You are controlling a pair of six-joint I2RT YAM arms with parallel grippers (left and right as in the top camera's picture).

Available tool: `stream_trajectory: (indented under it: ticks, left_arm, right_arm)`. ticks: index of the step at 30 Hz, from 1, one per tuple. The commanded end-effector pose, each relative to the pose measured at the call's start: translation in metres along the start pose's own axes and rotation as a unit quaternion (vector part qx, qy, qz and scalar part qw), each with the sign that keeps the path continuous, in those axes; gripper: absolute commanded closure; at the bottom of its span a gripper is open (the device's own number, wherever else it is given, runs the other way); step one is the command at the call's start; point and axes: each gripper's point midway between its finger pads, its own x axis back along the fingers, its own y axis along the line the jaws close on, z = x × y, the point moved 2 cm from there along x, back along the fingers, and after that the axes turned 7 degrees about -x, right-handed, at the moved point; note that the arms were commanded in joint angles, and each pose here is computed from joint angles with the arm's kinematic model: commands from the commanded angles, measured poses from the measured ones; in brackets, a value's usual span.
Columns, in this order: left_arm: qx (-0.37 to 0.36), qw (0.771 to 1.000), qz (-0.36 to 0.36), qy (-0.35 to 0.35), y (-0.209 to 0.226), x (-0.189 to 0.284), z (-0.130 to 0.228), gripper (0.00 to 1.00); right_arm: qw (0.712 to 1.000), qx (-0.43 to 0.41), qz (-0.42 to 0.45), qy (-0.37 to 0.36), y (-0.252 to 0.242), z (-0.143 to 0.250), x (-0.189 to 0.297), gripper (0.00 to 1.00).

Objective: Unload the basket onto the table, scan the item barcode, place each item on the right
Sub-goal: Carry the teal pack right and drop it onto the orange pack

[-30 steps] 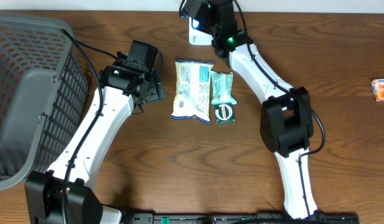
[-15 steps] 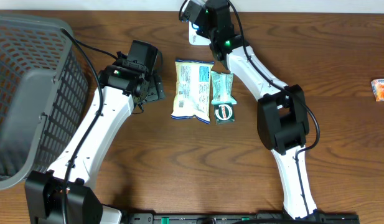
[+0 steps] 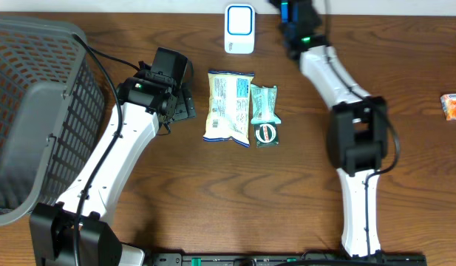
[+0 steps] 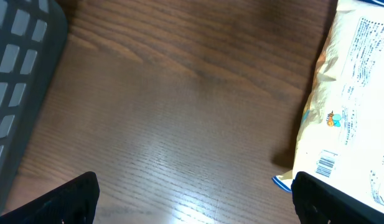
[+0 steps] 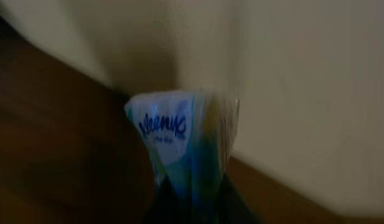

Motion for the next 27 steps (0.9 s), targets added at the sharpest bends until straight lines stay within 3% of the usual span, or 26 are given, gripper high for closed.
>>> stream_trajectory:
  ticks: [1,9,16,22,27]
  left_arm:
    - [-0.001,1.000,-0.006,-0.007,0.004,0.004,-0.002,0.02]
    - [-0.001,1.000,-0.006,-0.007,0.004,0.004,-0.002,0.02]
    - [-0.001,1.000,-0.006,-0.007,0.003,0.004,-0.002,0.02]
    - [-0.001,1.000,-0.006,-0.007,0.004,0.004,-0.002,0.02]
    - [-0.001,1.000,-0.006,-0.007,0.004,0.004,-0.002,0.02]
  right_arm:
    - [0.993,-0.075,0.063,0.061,-0.064,0.036,-0.009,0.99]
    - [0.968,-0.104,0.095,0.206,-0.167,0.140,-0.009,0.99]
    - [0.933,-0.123,0.100,0.323,-0.223,0.233,0.005,0.99]
    - [0.906,-0.152,0.108,0.380,-0.262,0.291,0.020,0.99]
    - [0.863,-0.290,0.160,0.382,-0.292,0.329,0.030,0.98]
